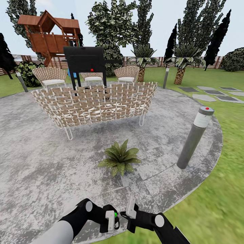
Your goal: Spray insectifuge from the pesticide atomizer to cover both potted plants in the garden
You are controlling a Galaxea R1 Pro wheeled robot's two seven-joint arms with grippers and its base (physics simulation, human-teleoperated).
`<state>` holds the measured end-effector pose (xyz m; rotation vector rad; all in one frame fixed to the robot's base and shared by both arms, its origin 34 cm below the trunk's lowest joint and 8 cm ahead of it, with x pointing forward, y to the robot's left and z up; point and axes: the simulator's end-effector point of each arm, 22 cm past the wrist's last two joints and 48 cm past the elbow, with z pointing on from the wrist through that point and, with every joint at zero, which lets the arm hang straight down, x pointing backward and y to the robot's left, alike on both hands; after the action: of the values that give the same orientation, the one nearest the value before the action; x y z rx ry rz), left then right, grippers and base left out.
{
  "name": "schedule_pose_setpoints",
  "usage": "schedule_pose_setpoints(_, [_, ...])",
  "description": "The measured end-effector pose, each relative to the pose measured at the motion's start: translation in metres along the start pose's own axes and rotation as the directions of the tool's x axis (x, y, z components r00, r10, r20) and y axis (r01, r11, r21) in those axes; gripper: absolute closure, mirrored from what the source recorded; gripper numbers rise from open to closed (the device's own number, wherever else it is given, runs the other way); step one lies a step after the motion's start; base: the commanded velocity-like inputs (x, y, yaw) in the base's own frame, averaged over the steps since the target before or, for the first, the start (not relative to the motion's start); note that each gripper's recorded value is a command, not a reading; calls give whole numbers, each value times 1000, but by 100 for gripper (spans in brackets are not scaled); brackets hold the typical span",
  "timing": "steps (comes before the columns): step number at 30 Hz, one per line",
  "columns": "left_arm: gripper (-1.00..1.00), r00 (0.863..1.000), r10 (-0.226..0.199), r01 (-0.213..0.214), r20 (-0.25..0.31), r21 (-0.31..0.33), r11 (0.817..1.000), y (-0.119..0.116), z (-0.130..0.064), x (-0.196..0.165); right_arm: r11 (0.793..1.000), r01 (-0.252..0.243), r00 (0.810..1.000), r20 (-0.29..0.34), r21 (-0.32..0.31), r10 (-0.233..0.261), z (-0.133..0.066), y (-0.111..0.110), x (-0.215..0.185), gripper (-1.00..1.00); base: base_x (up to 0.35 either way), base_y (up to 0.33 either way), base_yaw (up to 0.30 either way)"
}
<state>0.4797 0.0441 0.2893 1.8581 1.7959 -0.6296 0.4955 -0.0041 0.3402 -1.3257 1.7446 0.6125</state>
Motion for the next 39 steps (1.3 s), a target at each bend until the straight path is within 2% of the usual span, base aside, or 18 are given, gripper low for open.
schedule_pose_setpoints(39, [100, 999, 12, -13, 29, 4, 1000, 0, 6, -20, 1000, 0, 1000, -1, 1, 0, 0, 0, 0, 100, 0, 0, 0])
